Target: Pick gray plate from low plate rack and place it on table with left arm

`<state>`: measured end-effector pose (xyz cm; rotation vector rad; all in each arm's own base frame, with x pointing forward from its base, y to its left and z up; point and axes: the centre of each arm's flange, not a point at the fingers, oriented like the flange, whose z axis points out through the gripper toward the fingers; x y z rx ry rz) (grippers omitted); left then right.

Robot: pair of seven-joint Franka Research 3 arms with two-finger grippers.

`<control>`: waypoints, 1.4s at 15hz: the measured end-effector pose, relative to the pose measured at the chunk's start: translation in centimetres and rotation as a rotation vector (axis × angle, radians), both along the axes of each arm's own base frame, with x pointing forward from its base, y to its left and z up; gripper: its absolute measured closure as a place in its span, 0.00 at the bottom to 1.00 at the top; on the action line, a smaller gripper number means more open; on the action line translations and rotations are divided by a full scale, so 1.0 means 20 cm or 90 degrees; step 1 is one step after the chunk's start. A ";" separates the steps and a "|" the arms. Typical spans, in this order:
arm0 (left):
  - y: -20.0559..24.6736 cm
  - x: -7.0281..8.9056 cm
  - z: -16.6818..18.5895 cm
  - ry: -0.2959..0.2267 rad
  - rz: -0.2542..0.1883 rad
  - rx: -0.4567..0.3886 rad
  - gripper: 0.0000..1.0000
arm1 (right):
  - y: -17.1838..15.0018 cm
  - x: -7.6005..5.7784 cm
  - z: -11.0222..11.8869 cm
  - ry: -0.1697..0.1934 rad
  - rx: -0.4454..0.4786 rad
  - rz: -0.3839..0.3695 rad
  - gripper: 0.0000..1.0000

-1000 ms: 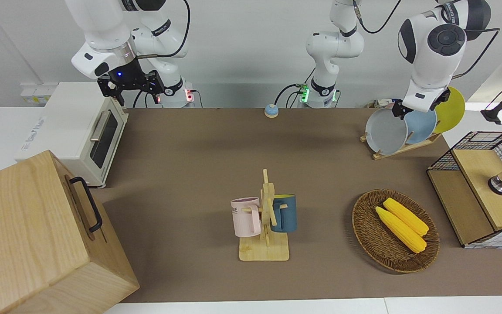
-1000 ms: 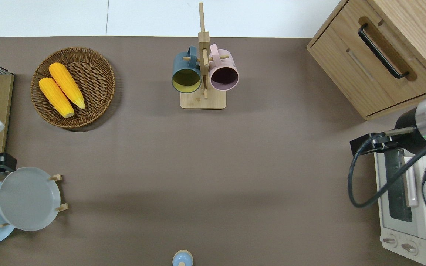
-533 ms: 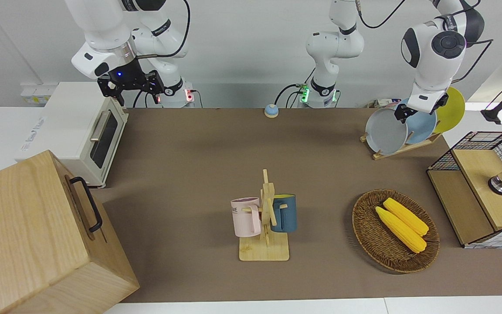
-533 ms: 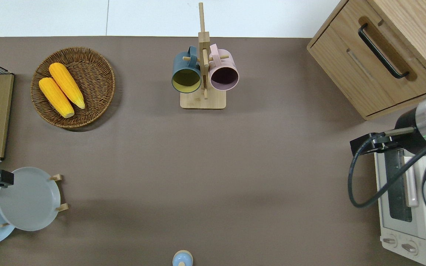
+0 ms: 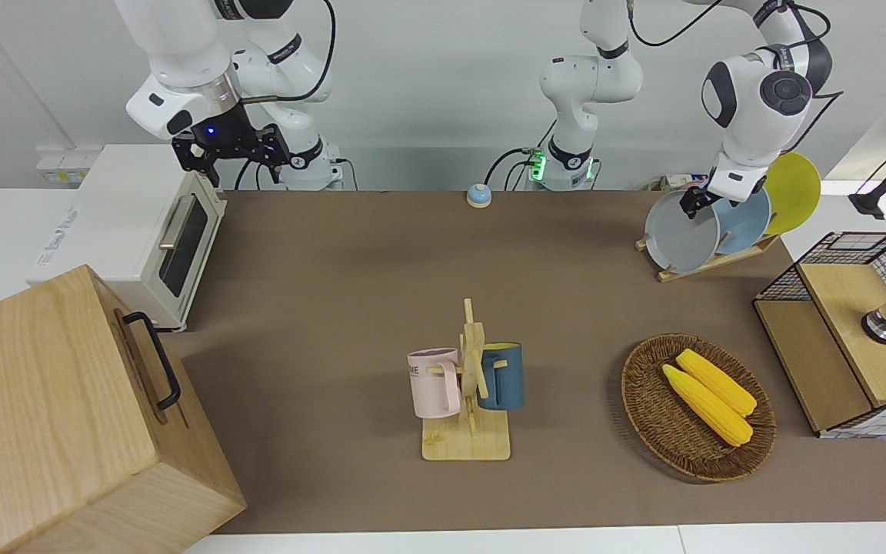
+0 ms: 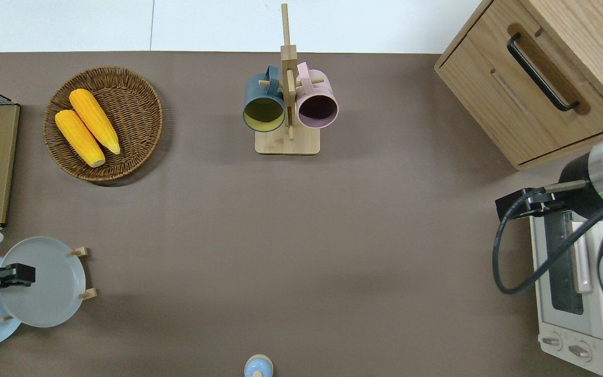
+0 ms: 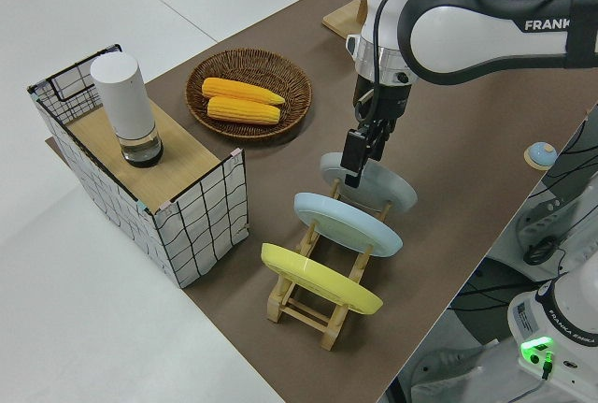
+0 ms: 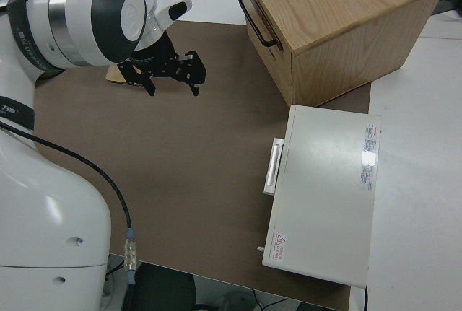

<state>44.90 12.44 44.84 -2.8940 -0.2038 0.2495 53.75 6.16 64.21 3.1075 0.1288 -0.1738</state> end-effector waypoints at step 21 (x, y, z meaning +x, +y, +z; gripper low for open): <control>0.02 -0.01 0.01 -0.027 0.021 -0.035 0.88 | 0.00 0.00 0.00 0.000 0.000 0.000 0.01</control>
